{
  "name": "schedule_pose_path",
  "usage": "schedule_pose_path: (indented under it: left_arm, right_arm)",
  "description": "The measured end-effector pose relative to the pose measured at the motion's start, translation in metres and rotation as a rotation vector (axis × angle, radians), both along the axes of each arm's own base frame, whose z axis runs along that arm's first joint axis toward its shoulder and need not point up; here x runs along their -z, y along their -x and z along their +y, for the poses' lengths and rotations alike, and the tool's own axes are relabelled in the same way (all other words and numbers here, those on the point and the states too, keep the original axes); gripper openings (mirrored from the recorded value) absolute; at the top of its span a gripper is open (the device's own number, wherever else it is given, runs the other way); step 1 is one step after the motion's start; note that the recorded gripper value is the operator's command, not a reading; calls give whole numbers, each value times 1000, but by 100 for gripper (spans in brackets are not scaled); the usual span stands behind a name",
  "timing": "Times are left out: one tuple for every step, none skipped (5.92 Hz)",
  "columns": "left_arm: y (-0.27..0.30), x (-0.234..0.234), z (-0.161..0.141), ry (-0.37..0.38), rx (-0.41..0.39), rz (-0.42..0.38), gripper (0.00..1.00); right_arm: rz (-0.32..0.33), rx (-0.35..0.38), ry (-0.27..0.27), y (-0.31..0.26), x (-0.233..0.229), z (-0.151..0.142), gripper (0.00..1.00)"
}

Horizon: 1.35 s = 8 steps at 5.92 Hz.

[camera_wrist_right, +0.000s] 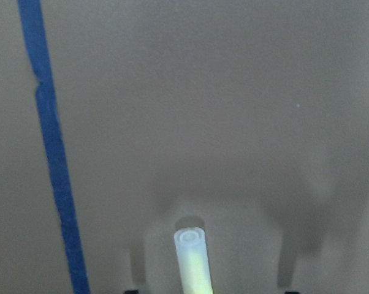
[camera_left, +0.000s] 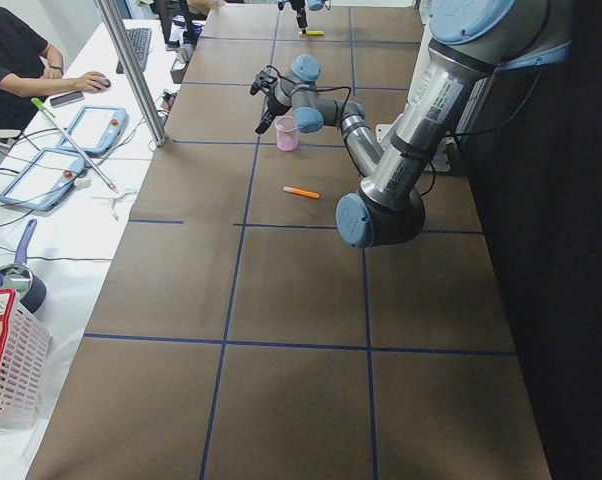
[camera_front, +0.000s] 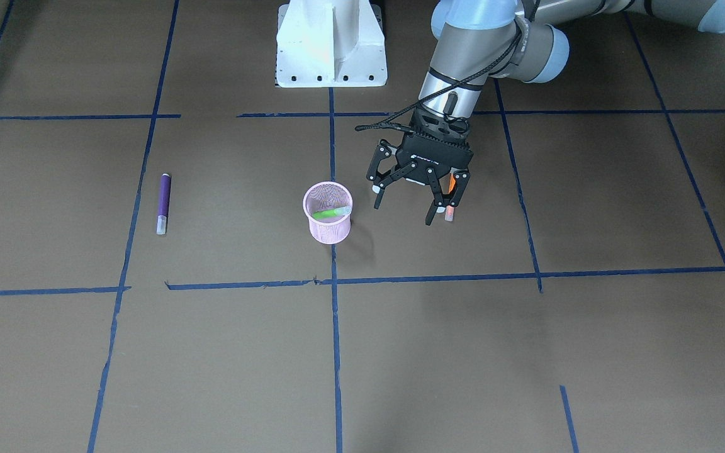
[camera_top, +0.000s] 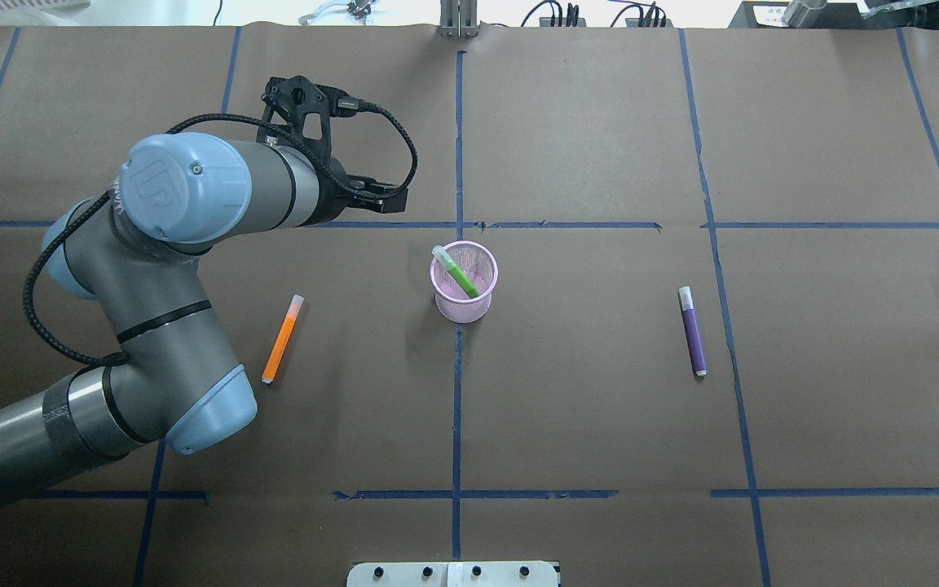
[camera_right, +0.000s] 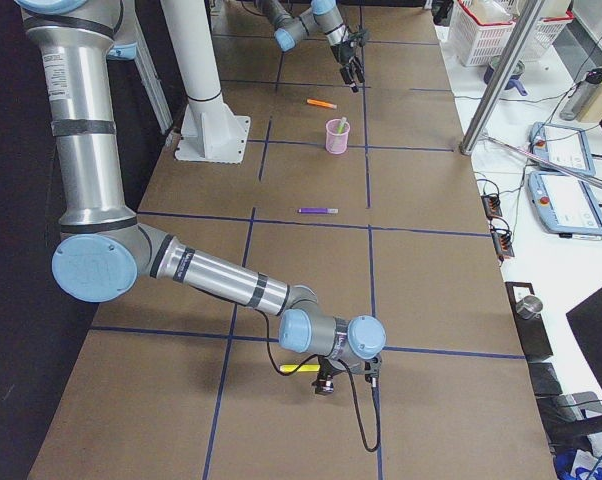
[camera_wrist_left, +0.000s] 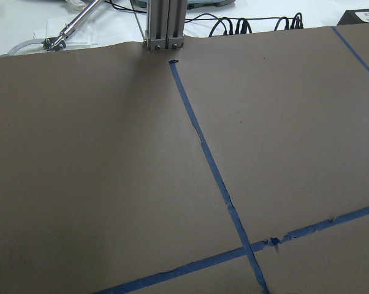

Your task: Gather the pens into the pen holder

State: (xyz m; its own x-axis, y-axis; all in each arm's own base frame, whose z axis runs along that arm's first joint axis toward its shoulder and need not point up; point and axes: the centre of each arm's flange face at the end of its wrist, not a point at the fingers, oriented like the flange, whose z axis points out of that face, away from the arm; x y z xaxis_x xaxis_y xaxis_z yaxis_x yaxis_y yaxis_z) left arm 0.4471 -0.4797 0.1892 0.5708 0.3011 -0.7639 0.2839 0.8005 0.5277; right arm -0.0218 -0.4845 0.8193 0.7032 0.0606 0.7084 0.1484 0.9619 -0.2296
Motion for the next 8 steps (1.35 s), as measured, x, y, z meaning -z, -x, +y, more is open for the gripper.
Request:
schedule_pose_path:
  left_arm:
    - [1, 0, 0, -1, 1, 2, 90]
    - [1, 1, 0, -1, 2, 4, 90]
    - [1, 1, 0, -1, 2, 5, 90]
    - [1, 1, 0, -1, 2, 5, 90]
    - [1, 1, 0, -1, 2, 5, 90]
    - [1, 1, 0, -1, 3, 5, 90]
    - [1, 1, 0, -1, 4, 5, 90]
    - [1, 1, 0, 0, 4, 6, 90]
  right_arm:
    - [0, 5, 5, 2, -2, 2, 63]
    - [1, 7, 8, 3, -4, 3, 37]
    - [1, 8, 9, 3, -4, 4, 13]
    - [1, 8, 10, 3, -4, 4, 4]
    - [1, 9, 9, 3, -4, 4, 0]
    - [1, 9, 9, 4, -4, 4, 0]
    - [-2, 8, -3, 4, 2, 0, 0]
    - [-14, 6, -59, 5, 28, -7, 0]
